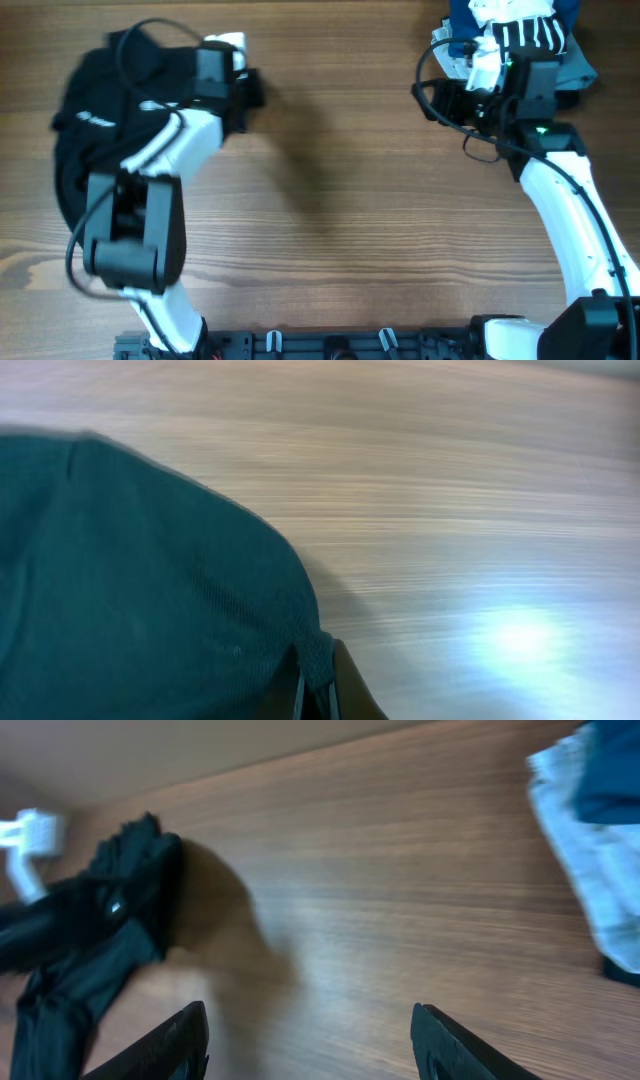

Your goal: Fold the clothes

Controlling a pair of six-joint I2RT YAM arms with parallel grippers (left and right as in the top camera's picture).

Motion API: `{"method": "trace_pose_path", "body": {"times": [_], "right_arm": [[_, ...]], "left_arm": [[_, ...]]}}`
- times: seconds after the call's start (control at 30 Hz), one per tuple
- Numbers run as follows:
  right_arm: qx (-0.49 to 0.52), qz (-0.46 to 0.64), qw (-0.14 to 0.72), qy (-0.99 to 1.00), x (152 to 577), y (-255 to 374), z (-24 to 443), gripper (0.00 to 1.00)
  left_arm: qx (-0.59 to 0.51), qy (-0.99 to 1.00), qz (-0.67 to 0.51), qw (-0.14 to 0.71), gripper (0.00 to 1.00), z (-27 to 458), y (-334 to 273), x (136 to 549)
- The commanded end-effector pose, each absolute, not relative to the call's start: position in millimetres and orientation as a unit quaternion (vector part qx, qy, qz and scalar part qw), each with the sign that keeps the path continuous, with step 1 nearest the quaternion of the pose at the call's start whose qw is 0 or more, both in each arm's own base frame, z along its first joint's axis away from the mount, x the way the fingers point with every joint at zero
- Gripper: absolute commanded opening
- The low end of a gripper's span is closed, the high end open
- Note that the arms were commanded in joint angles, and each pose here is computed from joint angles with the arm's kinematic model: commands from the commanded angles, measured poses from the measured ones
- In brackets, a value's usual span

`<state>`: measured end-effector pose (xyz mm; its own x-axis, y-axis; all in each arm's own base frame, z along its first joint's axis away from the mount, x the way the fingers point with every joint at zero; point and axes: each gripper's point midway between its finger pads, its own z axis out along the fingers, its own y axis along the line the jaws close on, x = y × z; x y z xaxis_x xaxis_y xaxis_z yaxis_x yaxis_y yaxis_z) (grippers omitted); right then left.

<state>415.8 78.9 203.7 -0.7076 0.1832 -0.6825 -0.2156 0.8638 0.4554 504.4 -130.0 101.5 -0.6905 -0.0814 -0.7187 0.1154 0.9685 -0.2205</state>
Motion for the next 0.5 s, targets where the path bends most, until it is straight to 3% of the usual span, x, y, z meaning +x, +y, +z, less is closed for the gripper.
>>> {"method": "trace_pose_path", "body": {"times": [0.0, 0.17, 0.3, 0.4, 0.47], "right_arm": [[0.023, 0.257, 0.415, 0.873, 416, 54, 230, 0.66], [0.042, 0.244, 0.436, 0.865, 409, 32, 247, 0.69], [0.045, 0.240, 0.447, 0.861, 406, 27, 255, 0.71], [0.042, 0.245, 0.446, 0.860, 405, 29, 256, 0.72], [0.039, 0.250, 0.445, 0.859, 404, 30, 257, 0.72]], "left_arm": [[0.053, 0.901, -0.202, 0.380, 0.04, 133, -210, 468], [0.092, 0.915, -0.241, 0.311, 0.04, 119, -277, 414], [0.133, 0.923, -0.240, 0.270, 0.15, 107, -308, 375], [0.149, 0.926, -0.240, 0.249, 0.33, 102, -321, 356], [0.156, 0.926, -0.241, 0.246, 0.61, 101, -326, 350]]}}
